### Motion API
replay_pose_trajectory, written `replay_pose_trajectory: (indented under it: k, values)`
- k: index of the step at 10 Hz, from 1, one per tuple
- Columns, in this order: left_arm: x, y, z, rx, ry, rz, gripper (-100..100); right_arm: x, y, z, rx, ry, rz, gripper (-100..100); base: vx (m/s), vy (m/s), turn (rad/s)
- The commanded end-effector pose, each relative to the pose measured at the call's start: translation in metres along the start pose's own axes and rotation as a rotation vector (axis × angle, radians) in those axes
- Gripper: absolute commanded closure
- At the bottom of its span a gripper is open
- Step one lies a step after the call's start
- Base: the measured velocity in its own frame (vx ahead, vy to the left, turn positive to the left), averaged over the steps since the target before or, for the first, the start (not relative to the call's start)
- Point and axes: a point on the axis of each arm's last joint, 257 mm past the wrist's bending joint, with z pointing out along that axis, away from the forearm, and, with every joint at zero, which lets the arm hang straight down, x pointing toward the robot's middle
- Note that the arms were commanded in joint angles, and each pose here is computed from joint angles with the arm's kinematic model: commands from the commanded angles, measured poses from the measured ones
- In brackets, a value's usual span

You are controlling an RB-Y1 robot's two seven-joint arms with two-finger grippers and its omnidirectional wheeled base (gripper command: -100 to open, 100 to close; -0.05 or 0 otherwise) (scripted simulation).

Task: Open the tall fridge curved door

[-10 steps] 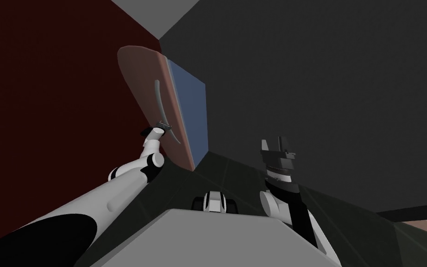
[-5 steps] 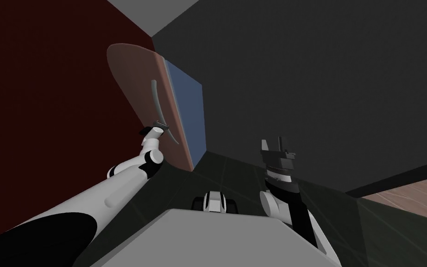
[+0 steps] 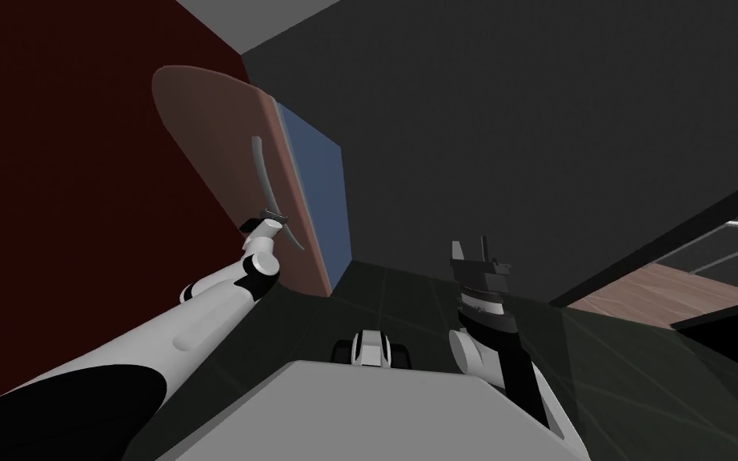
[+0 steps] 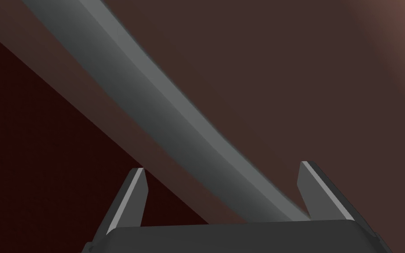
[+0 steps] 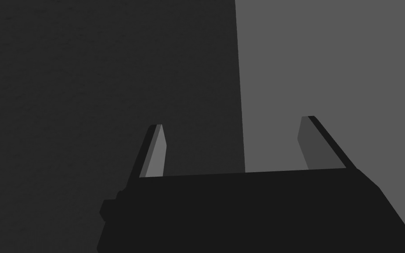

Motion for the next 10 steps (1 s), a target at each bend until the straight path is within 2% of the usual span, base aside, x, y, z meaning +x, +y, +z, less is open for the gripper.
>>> replay_pose_trajectory:
  k: [1,2,3,5,6,7,8,10]
  values:
    - [-0.005,-0.016,0.004,0.044,-0.024,-0.008,-100,0.000,0.000,0.000,0.000,0.000,0.000,0,-0.101,0.065,-0.321]
    - [-0.007,-0.013,0.004,0.039,-0.029,0.011,-100,0.000,0.000,0.000,0.000,0.000,0.000,0,-0.084,0.056,-0.090]
    - [-0.008,-0.017,0.005,0.054,-0.037,0.004,-100,0.000,0.000,0.000,0.000,0.000,0.000,0,-0.078,0.057,-0.210]
    - [-0.008,-0.017,0.005,0.053,-0.036,0.009,-100,0.000,0.000,0.000,0.000,0.000,0.000,0,-0.059,0.038,-0.042]
    - [-0.007,-0.013,0.004,0.039,-0.029,0.011,100,0.000,0.000,0.000,0.000,0.000,0.000,0,0.063,-0.030,0.206]
    - [-0.006,-0.005,0.002,0.016,-0.021,0.019,100,0.000,0.000,0.000,0.000,0.000,0.000,0,0.119,-0.103,0.319]
    - [-0.004,-0.008,0.002,0.022,-0.017,0.008,100,0.000,0.000,0.000,0.000,0.000,0.000,0,0.101,-0.091,0.163]
    - [0.000,0.009,-0.002,-0.024,0.005,0.024,100,0.000,0.000,0.000,0.000,0.000,0.000,0,0.118,-0.074,0.225]
